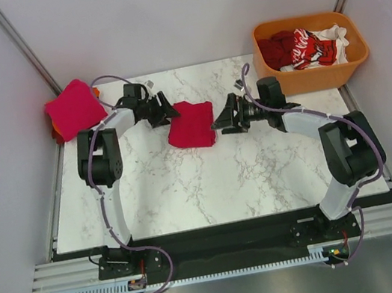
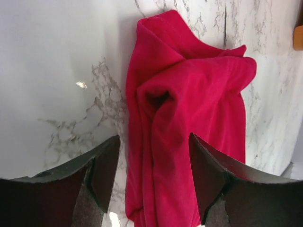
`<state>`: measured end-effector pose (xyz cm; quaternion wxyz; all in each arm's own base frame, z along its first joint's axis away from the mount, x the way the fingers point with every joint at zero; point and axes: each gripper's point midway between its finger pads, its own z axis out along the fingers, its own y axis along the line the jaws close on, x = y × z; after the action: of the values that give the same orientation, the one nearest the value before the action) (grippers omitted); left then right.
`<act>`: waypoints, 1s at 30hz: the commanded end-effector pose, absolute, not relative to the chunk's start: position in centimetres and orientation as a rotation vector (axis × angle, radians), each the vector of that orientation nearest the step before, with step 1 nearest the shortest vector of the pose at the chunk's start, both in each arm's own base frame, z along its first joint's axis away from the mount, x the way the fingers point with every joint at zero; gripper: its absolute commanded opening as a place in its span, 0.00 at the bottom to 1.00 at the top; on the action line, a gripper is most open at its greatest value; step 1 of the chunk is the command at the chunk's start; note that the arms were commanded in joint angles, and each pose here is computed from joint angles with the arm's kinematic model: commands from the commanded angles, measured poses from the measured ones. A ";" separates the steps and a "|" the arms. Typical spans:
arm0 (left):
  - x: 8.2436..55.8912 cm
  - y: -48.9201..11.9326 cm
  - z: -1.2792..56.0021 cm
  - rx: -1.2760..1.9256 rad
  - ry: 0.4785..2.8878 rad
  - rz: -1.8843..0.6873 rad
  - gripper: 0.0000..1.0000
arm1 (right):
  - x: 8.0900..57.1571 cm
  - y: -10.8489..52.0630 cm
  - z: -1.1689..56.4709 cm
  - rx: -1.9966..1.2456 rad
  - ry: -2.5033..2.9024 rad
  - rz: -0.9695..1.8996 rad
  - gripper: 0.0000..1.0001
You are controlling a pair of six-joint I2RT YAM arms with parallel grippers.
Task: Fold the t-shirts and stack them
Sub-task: Neatly place the folded tshirt to the corner
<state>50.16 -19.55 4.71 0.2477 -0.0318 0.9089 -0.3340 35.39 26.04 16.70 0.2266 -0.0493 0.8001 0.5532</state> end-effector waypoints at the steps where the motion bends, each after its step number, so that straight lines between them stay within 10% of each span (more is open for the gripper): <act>1: 50.7 -20.7 4.5 -0.018 2.467 -0.987 0.68 | 33.6 25.5 15.5 -0.203 2.214 1.473 0.98; 10: 48.2 -22.3 0.1 -0.099 2.597 -0.959 0.59 | 32.9 25.1 15.8 -0.196 2.223 1.460 0.98; 16: 47.4 -24.9 -0.8 -0.098 2.631 -0.983 0.31 | 32.4 25.0 15.7 -0.206 2.233 1.458 0.98; 19: 47.9 -25.0 -0.2 -0.103 2.615 -0.987 0.02 | 32.1 24.9 15.6 -0.205 2.238 1.451 0.98; 30: 50.8 -22.2 10.8 -0.038 2.426 -0.992 0.02 | 31.4 24.7 18.2 -0.225 2.176 1.452 0.98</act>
<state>48.95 -24.10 3.45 0.1946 -0.0305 0.9116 -0.3608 31.80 24.78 16.06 0.2252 -0.0604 0.8162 0.5287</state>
